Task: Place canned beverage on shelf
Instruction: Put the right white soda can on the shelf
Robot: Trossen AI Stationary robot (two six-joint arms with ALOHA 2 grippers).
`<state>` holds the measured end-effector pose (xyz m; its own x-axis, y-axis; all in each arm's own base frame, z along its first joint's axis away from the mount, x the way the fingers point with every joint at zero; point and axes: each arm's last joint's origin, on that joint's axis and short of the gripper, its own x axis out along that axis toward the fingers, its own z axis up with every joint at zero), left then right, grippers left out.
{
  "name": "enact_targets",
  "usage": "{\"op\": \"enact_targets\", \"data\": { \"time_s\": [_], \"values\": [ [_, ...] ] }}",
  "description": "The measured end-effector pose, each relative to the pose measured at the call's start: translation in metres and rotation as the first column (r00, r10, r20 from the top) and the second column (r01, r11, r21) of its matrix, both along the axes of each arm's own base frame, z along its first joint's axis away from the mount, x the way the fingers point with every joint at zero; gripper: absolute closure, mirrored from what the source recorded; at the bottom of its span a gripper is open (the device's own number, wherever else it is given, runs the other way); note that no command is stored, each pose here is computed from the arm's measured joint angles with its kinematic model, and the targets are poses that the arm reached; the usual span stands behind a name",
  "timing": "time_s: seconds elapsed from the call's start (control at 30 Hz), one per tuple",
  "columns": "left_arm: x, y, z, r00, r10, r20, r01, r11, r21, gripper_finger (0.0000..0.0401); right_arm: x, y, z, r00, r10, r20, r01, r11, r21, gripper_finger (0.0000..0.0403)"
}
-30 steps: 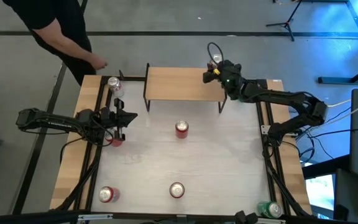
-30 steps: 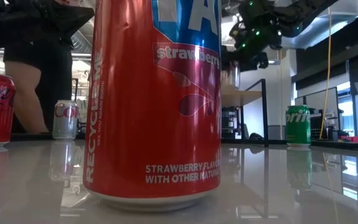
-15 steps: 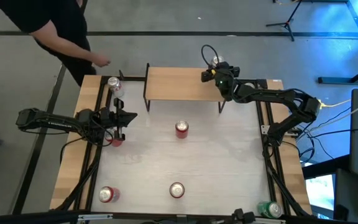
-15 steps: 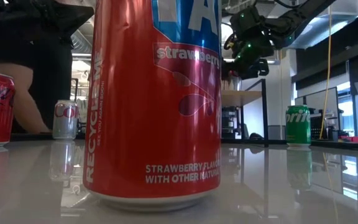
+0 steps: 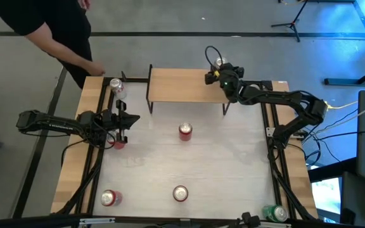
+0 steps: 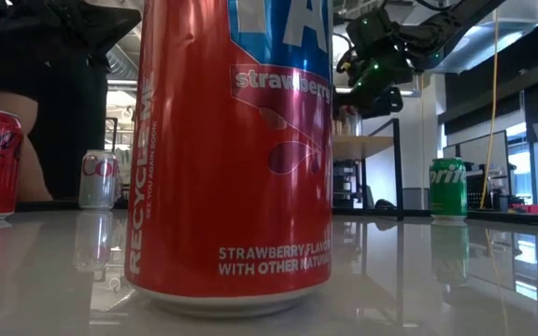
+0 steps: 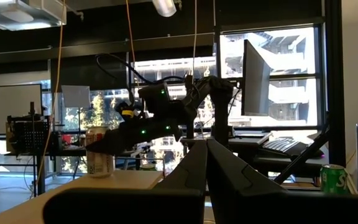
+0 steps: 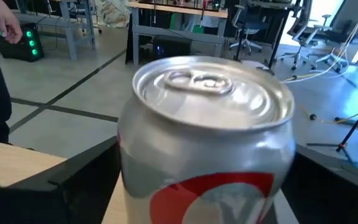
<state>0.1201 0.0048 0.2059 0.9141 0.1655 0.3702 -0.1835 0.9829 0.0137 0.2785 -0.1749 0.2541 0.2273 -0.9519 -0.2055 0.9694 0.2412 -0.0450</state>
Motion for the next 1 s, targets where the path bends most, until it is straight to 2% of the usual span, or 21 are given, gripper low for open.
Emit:
{"op": "enact_targets", "data": {
  "time_s": [0.33,0.47,0.63,0.83,1.0],
  "values": [
    [0.0,0.0,0.0,1.0,0.0,0.0,0.0,1.0,0.0,0.0399,-0.012,0.008,0.029,0.997,0.077,0.012,-0.076,0.996,-0.053,0.0006],
    [0.0,0.0,0.0,1.0,0.0,0.0,0.0,1.0,0.0,0.0399,-0.021,0.015,0.043,0.988,0.155,-0.019,-0.156,0.985,-0.074,0.0006],
    [0.0,0.0,0.0,1.0,0.0,0.0,0.0,1.0,0.0,0.0399,-0.044,0.029,0.065,0.969,0.244,-0.051,-0.247,0.967,-0.068,0.0006],
    [0.0,0.0,0.0,1.0,0.0,0.0,0.0,1.0,0.0,0.0399,-0.076,0.052,0.08,0.901,0.42,-0.111,-0.42,0.907,0.025,0.0006],
    [0.0,0.0,0.0,1.0,-0.001,0.0,0.001,1.0,0.0,0.0399,-0.1,0.069,0.08,0.804,0.558,-0.205,-0.542,0.83,0.134,0.0006]
  ]
}}
